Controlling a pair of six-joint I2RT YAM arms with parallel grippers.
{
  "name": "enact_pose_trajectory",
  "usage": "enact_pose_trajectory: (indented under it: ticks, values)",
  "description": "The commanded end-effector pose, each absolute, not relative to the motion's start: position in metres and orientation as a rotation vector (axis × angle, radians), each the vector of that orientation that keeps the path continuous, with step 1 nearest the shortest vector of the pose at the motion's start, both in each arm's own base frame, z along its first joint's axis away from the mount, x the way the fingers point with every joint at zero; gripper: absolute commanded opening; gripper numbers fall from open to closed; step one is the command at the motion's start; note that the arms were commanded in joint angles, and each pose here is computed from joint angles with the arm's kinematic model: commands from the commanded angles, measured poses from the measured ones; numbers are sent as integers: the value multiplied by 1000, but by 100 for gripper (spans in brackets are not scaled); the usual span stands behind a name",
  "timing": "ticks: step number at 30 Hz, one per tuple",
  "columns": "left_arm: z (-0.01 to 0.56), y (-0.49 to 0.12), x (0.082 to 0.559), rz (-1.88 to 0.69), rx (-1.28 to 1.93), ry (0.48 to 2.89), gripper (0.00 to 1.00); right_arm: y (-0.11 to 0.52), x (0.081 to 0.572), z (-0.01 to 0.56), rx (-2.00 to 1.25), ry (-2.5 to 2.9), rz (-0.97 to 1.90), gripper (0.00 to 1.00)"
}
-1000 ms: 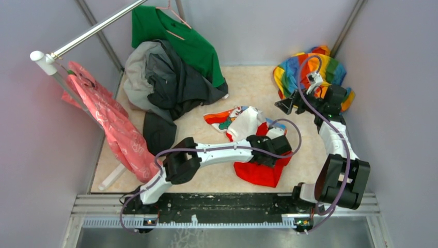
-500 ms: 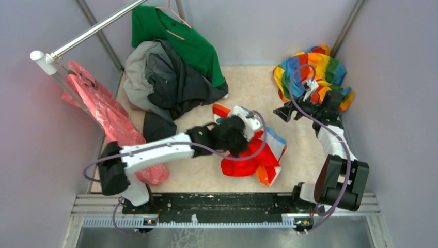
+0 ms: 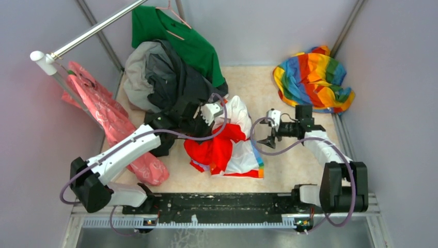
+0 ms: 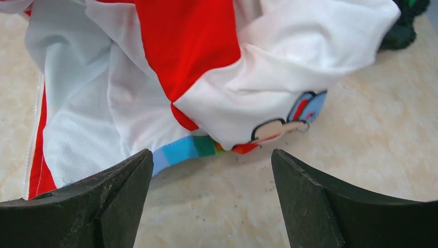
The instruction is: Zip up the jacket
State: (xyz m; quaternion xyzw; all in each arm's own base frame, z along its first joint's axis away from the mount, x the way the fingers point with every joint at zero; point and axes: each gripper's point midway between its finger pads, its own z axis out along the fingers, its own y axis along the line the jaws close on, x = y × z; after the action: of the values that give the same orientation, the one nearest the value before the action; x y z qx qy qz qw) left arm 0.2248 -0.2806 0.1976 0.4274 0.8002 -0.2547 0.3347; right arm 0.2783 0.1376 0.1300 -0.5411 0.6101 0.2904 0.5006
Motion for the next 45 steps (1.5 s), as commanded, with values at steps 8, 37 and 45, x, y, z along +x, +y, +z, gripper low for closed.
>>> enact_pose_trajectory:
  ticks: [8,37,45]
  values:
    - [181,-247,215,-620,1124,2143,0,203,296,120,-1598,1179,577,85]
    - [402,-246,223,-597,975,1384,0,191,197,384,-1506,1274,683,0]
    - [426,-258,260,-569,830,1371,3,182,241,407,-1138,1478,630,0]
